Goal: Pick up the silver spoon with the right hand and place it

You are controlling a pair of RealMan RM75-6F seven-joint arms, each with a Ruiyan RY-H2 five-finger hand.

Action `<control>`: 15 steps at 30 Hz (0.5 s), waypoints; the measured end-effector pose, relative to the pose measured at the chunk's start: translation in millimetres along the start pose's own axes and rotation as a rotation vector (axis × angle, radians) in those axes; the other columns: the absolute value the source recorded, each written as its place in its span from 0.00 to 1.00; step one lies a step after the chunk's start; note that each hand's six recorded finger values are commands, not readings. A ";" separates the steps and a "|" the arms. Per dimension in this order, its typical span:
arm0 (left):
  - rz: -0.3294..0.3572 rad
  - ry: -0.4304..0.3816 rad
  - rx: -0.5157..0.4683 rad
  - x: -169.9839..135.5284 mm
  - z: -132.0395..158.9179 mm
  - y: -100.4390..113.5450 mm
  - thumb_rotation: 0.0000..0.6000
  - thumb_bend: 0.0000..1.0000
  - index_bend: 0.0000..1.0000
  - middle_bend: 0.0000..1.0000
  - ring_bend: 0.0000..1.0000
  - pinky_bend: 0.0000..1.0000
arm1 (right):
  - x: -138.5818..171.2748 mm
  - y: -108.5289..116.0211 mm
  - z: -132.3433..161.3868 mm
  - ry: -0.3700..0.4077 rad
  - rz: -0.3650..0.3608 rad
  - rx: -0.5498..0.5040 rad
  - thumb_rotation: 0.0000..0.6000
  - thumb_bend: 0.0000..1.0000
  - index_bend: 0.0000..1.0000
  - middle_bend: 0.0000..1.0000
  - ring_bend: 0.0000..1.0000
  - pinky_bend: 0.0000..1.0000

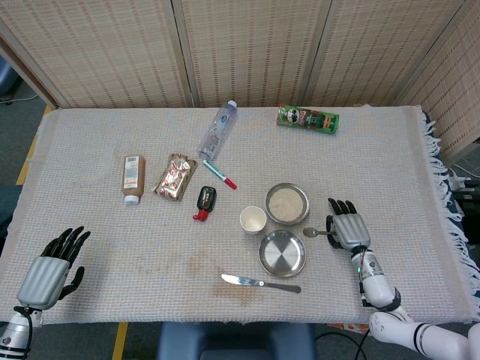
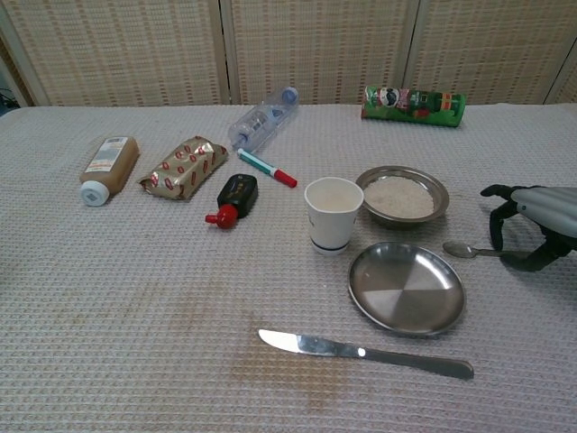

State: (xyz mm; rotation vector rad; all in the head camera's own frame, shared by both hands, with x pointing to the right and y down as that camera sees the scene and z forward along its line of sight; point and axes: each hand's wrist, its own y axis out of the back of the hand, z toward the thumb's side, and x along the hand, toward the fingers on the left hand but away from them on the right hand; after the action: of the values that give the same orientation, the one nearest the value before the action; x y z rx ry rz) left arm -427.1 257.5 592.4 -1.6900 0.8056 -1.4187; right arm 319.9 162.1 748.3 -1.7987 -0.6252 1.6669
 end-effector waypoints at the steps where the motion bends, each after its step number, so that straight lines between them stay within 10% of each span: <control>1: 0.000 0.000 0.000 -0.1 0.0 0.0 1.00 0.51 0.00 0.00 0.00 0.18 | 0.2 0.8 0.0 0.001 -0.003 0.000 1.00 0.34 0.61 0.00 0.00 0.00; 15: -0.001 -0.002 -0.004 -0.3 0.9 0.1 1.00 0.51 0.00 0.00 0.00 0.18 | 18.8 54.2 -4.3 0.015 -0.141 0.044 1.00 0.34 0.61 0.00 0.00 0.00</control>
State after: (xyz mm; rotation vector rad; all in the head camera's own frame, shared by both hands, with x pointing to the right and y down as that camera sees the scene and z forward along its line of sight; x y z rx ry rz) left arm -426.3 257.8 592.1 -1.6949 0.8068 -1.4162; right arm 322.9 136.3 697.0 -1.6941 -0.6874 1.5600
